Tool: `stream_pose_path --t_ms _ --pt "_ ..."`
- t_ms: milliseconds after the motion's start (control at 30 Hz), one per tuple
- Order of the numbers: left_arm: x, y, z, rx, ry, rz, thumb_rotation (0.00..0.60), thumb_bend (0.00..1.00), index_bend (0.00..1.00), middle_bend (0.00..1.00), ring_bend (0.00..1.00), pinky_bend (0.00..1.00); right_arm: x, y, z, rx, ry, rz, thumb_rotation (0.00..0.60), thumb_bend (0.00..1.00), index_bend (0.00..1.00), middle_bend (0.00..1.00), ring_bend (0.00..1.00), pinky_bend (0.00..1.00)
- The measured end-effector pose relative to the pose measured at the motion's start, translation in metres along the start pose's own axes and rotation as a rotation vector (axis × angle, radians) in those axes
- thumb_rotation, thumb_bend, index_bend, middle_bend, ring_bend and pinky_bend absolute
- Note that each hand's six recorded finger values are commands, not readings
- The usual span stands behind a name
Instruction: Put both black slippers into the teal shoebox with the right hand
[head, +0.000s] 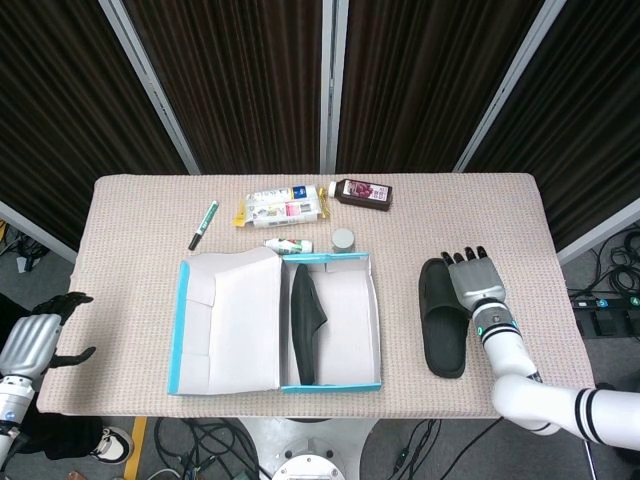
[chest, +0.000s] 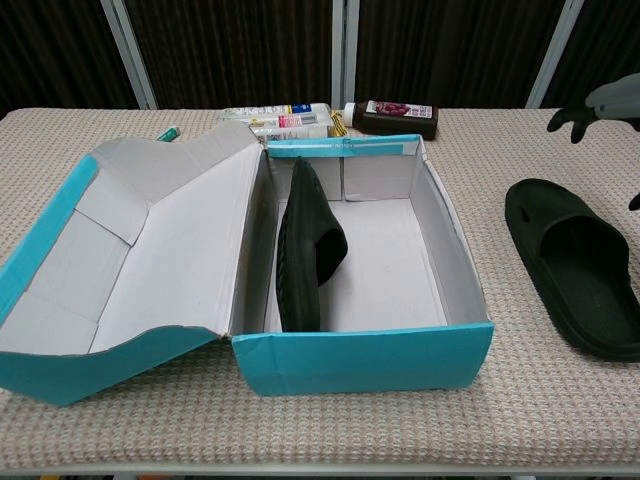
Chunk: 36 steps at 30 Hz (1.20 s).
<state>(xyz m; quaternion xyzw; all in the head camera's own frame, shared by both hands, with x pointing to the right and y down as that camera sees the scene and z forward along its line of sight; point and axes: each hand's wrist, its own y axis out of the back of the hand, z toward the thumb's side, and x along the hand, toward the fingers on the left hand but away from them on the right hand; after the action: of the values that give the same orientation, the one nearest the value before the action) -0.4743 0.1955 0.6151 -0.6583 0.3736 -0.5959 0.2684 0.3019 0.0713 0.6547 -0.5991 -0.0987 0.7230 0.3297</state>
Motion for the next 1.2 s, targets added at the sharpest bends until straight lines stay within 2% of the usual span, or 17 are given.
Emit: stream_pose_path --t_ms 567,1200 --pt "0.002 0.0 0.003 0.005 0.0 -0.008 0.6 0.18 0.21 0.17 0.14 0.21 -0.026 -0.018 0.021 -0.017 0.026 0.062 0.6 0.03 0.0 0.13 0.0 0.04" --pt "0.003 0.002 -0.005 -0.028 0.012 0.005 0.6 0.18 0.21 0.17 0.14 0.21 -0.04 -0.025 0.038 0.005 0.037 0.086 0.6 0.03 0.0 0.14 0.0 0.04"
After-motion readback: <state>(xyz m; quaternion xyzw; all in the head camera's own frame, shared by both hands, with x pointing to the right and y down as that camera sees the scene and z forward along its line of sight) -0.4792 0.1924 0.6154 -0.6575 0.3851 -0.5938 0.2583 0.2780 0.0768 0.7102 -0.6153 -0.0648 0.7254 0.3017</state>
